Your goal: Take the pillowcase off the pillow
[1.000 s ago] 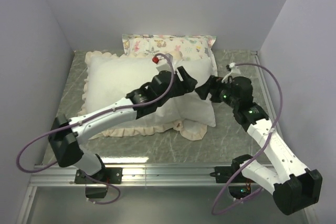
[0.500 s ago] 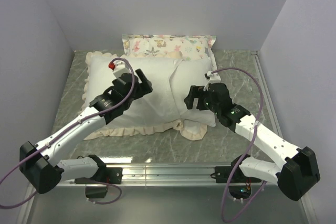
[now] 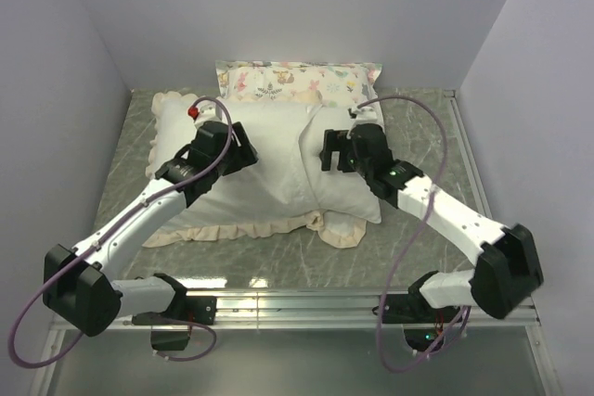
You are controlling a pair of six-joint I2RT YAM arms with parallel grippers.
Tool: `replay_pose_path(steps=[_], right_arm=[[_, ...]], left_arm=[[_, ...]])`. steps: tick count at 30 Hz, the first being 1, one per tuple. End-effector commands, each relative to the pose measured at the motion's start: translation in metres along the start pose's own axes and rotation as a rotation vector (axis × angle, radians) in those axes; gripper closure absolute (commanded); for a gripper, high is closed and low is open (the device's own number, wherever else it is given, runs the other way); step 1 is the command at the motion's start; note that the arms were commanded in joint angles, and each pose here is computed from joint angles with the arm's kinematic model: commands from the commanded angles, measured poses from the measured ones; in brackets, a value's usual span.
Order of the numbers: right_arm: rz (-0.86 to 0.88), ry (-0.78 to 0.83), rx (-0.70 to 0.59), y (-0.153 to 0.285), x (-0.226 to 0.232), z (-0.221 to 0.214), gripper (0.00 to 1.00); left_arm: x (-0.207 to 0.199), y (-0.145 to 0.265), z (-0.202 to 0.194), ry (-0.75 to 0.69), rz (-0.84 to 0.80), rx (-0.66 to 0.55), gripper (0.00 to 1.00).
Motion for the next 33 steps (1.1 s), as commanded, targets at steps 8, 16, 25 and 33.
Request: replay_pose_path(steps=[8, 16, 25, 33], right_arm=[[0.000, -0.011, 0.122, -0.039, 0.013, -0.019, 0.49], [-0.081, -0.022, 0.042, -0.010, -0.003, 0.034, 1.00], [-0.143, -0.107, -0.063, 0.034, -0.049, 0.084, 1.00], [-0.177, -0.168, -0.136, 0.059, -0.074, 0.106, 1.00]], left_arm=[[0.010, -0.023, -0.002, -0.046, 0.039, 0.046, 0.68], [0.043, -0.007, 0.058, 0.001, 0.178, -0.090, 1.00], [0.104, 0.025, 0.117, 0.123, 0.345, -0.261, 1.00], [0.140, 0.042, 0.121, 0.236, 0.378, -0.327, 1.00]])
Point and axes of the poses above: each gripper's point midway between its finger pads, its own y axis back along the fingers, its own x axis along the line the jaws close on, z = x × y, the point moved 3 cm from there along y, back along the fingers, and after that the axes turned 3 degrees about -y, right-handed, at the moved point
